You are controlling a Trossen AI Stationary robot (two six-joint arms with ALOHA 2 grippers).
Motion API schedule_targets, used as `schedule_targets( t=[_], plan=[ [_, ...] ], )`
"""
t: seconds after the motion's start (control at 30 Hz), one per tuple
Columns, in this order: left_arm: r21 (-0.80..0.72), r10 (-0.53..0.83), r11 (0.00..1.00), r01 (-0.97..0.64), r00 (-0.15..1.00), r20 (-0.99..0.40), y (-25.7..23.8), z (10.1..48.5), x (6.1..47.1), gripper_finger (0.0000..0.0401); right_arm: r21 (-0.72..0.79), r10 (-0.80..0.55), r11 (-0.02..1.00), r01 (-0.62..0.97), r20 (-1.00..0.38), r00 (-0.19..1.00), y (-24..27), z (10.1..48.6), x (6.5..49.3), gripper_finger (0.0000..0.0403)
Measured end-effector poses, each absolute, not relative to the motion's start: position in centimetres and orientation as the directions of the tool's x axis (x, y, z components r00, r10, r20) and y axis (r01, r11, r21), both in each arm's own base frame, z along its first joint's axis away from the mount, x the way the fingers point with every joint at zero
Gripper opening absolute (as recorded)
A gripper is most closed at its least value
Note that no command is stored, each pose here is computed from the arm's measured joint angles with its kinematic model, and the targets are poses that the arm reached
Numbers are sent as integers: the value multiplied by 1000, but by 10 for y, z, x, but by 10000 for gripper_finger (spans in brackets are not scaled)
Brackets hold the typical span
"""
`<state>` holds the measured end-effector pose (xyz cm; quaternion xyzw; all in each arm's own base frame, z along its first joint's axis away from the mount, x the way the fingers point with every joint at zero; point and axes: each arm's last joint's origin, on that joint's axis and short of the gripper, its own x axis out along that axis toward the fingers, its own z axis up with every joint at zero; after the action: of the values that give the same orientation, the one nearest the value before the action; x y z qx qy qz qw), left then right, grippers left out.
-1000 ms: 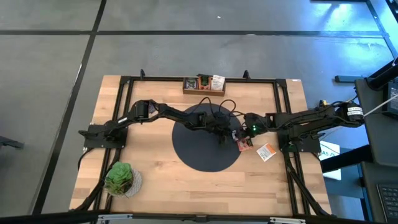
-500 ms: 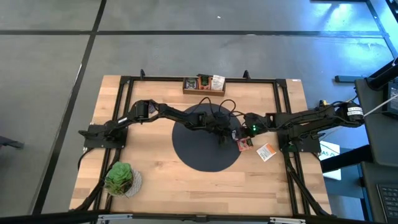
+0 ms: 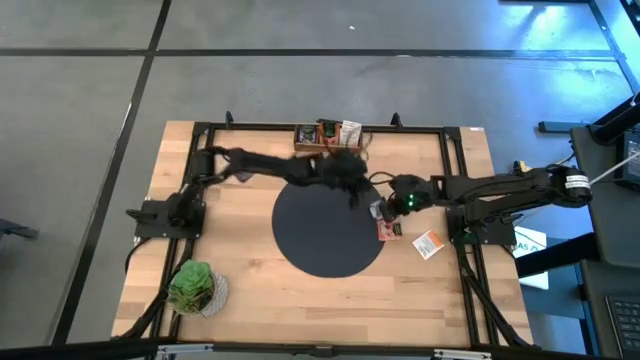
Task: Pick & Place Tea
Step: Put the purple tea bag into the left section of the wooden organizer
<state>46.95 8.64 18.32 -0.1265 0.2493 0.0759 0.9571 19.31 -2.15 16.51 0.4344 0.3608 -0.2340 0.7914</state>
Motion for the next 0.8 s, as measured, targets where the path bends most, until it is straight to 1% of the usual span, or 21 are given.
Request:
schedule_targets(
  t=[0.1,0.17,0.23,0.33,0.43,0.57,0.67,0.8],
  plan=[
    [-172,109,959,-223,857,-504,100,217,452,84,472,-73,621,626,-761,645,-26,188,200,7],
    [-163,102,963,-215,849,-519,108,240,437,84,414,-73,722,554,-751,656,-28,209,207,7],
    [-173,55,970,-169,852,-521,112,264,420,84,339,-68,819,463,-744,665,-28,229,212,6],
    [-218,-70,974,-54,849,-524,114,291,397,84,258,-44,910,326,-721,691,-28,264,218,6],
    [-273,-173,961,38,855,-489,108,315,380,84,213,-43,942,261,-691,721,-28,297,220,6],
    [-285,-187,957,61,880,-437,96,340,367,84,187,-52,960,210,-618,784,-29,330,225,6],
    [-282,-199,956,83,889,-413,87,349,363,84,170,-45,967,187,-613,789,-28,336,233,7],
    [-292,-223,950,106,888,-402,76,354,363,84,179,1,972,150,-645,764,-25,331,252,7]
  ],
)
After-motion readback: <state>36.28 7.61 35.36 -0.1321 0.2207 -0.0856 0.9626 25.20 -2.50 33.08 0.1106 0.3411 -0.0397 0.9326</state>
